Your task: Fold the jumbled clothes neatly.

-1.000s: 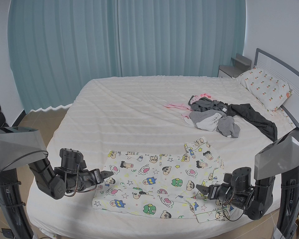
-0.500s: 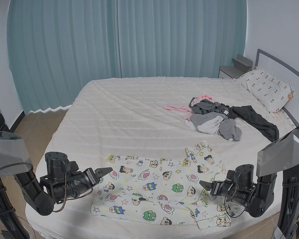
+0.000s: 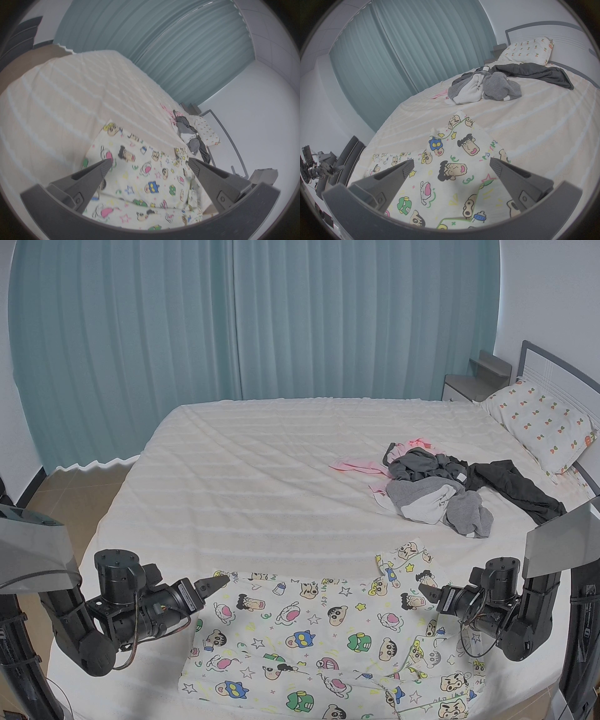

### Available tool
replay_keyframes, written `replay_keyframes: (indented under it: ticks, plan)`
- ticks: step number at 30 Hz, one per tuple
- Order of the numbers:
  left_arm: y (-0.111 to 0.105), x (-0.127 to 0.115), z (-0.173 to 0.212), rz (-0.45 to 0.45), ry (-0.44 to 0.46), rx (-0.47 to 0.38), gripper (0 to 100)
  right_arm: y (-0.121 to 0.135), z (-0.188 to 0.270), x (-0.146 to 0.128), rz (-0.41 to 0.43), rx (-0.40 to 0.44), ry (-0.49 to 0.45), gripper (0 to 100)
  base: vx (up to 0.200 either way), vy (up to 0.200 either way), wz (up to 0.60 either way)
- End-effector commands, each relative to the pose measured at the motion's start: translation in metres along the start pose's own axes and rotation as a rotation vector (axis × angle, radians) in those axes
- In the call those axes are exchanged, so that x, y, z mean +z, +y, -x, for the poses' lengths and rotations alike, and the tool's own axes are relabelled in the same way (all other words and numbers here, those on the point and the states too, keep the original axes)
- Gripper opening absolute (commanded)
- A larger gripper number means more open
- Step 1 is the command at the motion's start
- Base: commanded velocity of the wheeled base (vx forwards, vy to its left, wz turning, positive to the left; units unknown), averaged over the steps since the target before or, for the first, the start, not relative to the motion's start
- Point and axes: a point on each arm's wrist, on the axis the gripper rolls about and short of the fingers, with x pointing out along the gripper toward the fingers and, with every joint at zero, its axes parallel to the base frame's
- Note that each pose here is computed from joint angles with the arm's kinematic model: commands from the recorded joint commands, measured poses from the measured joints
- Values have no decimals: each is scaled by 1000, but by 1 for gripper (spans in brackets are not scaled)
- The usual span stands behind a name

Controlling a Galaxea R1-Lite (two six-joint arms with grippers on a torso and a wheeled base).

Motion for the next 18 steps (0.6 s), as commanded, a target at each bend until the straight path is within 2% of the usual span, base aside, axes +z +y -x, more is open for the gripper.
replay_keyframes:
  ticks: [1, 3, 5, 12, 18]
  plan:
    - [20, 20, -44, -142, -72, 73, 100, -5, -7, -3, -6, -16, 7, 100, 0, 0, 0]
    - [32, 31, -74, -214, -52, 149, 100, -5, -9, -6, -3, -15, 15, 100, 0, 0, 0]
    - [40, 36, -89, -233, -12, 186, 100, -5, -9, -6, -2, -15, 16, 100, 0, 0, 0]
    - [69, 37, -124, -390, 92, 230, 100, -6, -11, -10, 0, -20, 32, 100, 0, 0, 0]
    - [75, 34, -138, -391, 136, 221, 100, -5, -12, -14, 5, -18, 43, 100, 0, 0, 0]
